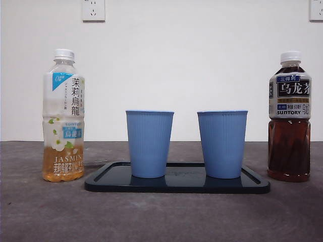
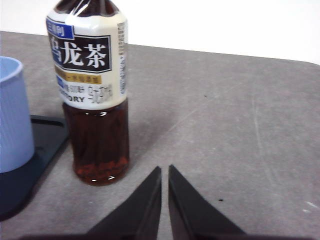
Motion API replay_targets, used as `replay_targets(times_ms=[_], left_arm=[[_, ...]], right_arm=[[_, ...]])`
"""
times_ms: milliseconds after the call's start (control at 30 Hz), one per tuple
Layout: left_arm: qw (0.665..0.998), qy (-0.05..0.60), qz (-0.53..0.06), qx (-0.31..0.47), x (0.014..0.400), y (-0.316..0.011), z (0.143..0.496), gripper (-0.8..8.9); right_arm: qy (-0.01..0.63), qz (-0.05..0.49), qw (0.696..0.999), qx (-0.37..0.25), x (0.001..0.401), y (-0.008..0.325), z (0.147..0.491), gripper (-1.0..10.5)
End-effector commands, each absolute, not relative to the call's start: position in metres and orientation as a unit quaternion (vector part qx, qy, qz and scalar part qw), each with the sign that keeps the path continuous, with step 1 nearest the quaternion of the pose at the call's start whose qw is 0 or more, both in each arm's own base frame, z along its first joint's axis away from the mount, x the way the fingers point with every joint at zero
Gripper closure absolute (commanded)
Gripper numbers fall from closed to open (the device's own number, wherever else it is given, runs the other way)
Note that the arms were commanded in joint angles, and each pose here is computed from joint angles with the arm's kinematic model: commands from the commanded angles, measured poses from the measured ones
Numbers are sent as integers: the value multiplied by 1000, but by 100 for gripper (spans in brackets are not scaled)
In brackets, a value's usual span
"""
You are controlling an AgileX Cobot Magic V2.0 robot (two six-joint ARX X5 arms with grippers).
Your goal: Pour the drink into the cup
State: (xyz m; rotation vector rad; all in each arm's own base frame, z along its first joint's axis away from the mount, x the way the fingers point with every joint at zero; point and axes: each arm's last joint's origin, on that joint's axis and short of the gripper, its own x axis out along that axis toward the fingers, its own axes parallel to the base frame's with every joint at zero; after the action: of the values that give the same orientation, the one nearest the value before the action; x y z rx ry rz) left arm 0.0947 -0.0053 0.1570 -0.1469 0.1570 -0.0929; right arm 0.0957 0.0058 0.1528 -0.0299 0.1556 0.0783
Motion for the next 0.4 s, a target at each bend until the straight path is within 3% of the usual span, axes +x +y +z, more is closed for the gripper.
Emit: replay_targets(times_ms=[33, 400], left_arm=[[992, 88, -43, -83, 96, -5, 150, 796], [984, 64, -67, -153, 90, -9, 176, 796]], right_arm=[[78, 49, 995, 33, 96, 7, 152, 927], [44, 79, 985, 145, 89, 9, 183, 935]])
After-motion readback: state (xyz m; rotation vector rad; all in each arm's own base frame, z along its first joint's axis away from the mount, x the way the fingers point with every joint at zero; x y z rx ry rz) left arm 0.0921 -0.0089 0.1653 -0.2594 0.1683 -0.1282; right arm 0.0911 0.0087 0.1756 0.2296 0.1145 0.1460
